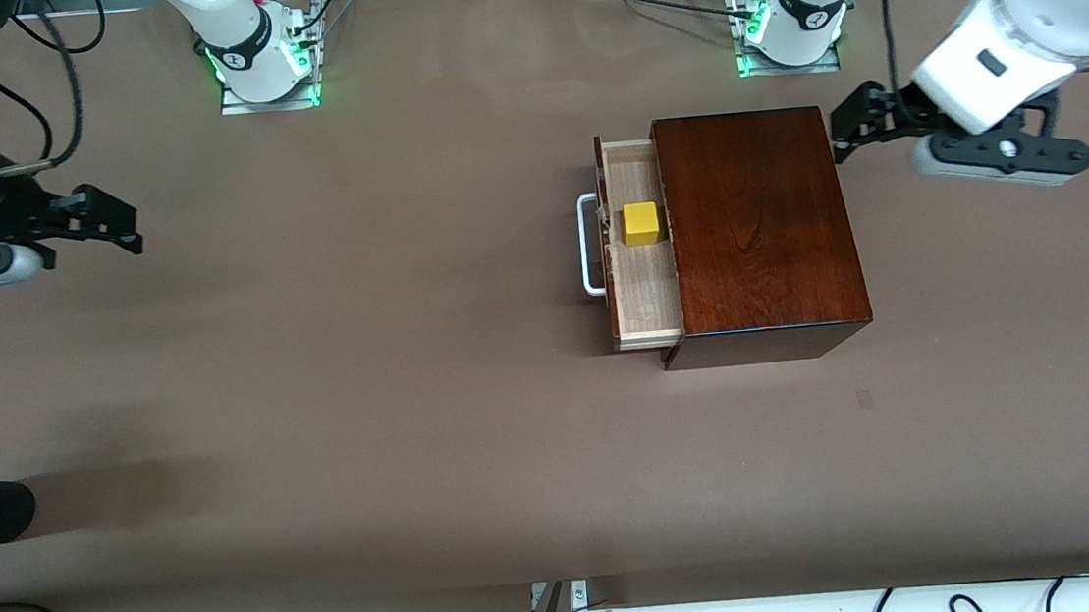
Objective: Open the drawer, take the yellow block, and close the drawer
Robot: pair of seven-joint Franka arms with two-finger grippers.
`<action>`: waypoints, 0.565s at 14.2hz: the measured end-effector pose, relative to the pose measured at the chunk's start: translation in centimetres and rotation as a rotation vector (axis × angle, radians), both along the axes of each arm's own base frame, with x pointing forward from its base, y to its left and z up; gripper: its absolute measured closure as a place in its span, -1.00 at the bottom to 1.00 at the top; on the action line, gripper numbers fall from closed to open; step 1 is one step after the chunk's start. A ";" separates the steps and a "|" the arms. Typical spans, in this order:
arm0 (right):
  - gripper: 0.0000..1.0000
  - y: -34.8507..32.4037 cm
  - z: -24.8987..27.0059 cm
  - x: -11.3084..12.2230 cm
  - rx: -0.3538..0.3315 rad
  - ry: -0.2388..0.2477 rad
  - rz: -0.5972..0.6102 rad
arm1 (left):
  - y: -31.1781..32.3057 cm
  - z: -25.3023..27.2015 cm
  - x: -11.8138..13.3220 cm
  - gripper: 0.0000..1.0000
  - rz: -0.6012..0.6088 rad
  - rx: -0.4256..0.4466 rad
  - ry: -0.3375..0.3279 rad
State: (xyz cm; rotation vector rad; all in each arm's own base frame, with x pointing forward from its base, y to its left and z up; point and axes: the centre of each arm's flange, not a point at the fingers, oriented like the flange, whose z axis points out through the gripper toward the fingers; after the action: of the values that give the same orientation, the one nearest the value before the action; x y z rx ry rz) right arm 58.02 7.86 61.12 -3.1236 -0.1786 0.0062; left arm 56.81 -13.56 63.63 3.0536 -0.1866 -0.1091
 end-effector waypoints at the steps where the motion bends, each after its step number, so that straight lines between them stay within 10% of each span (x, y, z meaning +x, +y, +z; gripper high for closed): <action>1: -1.00 0.5 0.0 -0.1 0.000 0.002 0.009 | 0.5 -0.2 0.1 -1.00 0.007 0.001 0.003; 8: -1.00 10.3 -1.4 -3.4 -0.028 0.111 0.205 | 4.6 -0.3 -0.2 -1.00 0.025 0.031 0.017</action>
State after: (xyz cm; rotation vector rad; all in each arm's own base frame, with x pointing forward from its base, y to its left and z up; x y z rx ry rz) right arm 54.59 18.18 59.77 -3.1059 -0.4991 0.1847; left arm 56.63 -8.96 63.37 3.0841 -0.1472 -0.1376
